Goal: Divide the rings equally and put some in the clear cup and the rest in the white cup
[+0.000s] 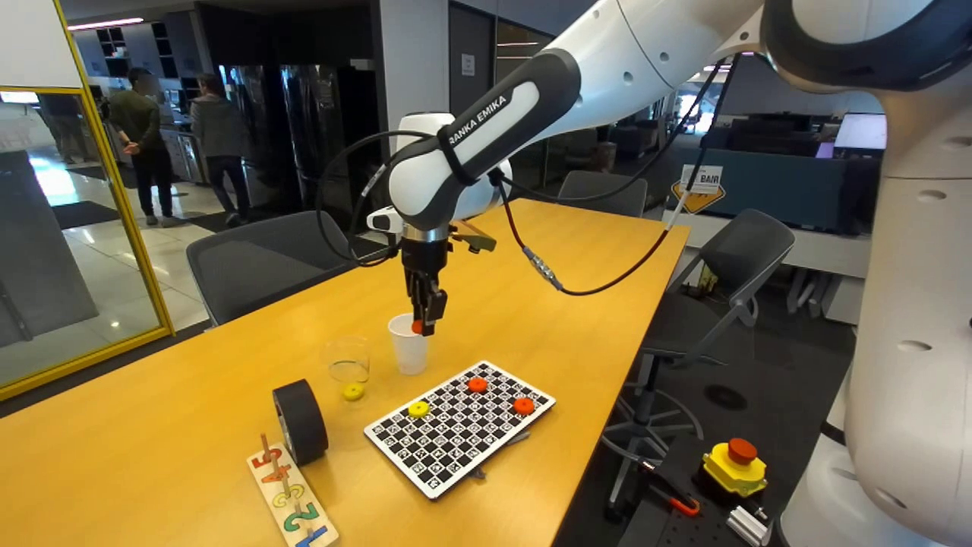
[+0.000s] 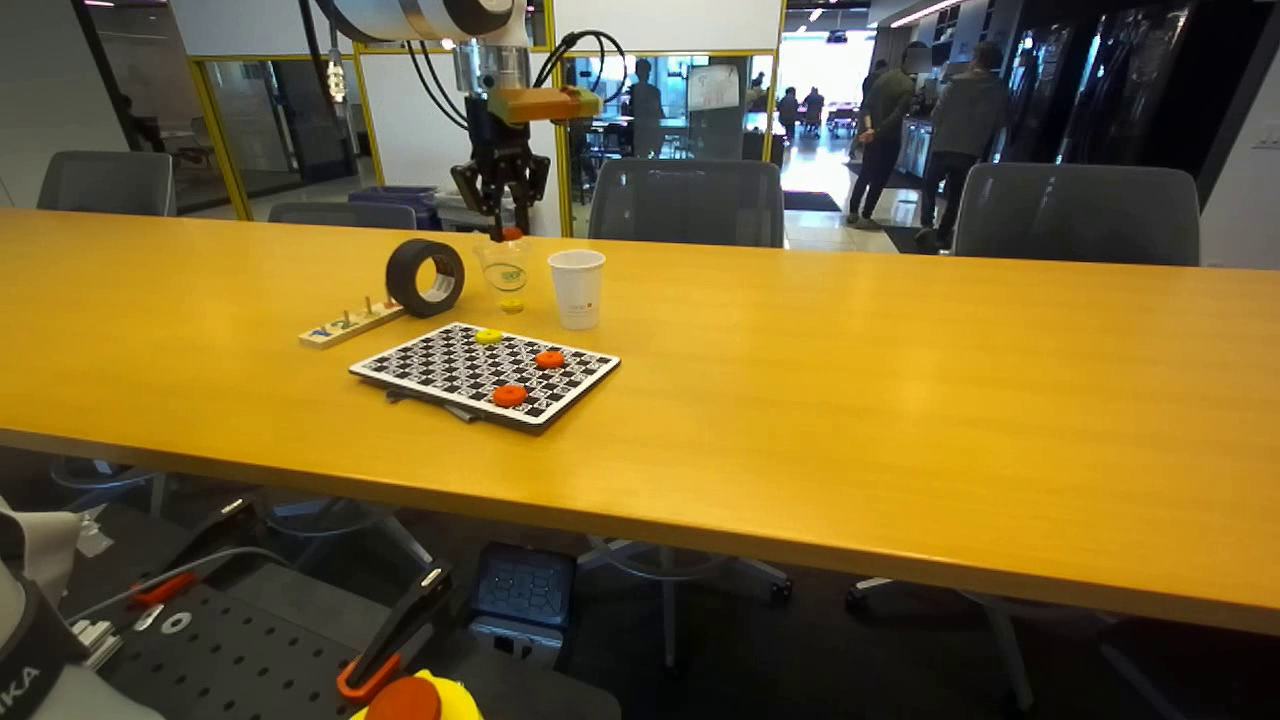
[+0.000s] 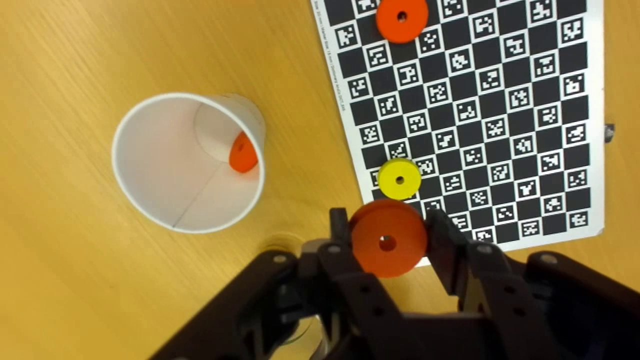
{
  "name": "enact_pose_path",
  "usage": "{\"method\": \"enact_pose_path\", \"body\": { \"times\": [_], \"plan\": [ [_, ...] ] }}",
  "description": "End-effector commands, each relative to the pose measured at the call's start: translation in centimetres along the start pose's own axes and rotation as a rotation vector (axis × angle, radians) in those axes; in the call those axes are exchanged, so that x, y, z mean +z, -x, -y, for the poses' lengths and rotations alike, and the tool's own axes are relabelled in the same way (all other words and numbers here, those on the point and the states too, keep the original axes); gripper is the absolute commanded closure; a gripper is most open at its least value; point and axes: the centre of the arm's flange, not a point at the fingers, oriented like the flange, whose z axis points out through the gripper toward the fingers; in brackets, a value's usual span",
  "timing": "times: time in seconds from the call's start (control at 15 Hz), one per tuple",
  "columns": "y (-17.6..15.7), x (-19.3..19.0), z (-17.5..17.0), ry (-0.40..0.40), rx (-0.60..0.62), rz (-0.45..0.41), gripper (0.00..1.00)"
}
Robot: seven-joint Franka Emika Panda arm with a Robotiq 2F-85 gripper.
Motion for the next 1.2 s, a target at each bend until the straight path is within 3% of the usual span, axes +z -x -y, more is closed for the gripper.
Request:
{"method": "enact_pose_path", "body": {
  "times": [0.0, 0.6, 1.07, 1.13],
  "plan": [
    [-0.8, -0.1, -4.0, 0.012, -0.009, -0.019, 0.80],
    [-0.2, 3.0, -9.4, 0.029, 0.023, -0.031, 0.80],
    [0.9, 4.3, -11.7, 0.030, 0.055, -0.033, 0.80],
    [1.0, 4.3, -11.8, 0.024, 0.058, -0.026, 0.33]
  ]
}}
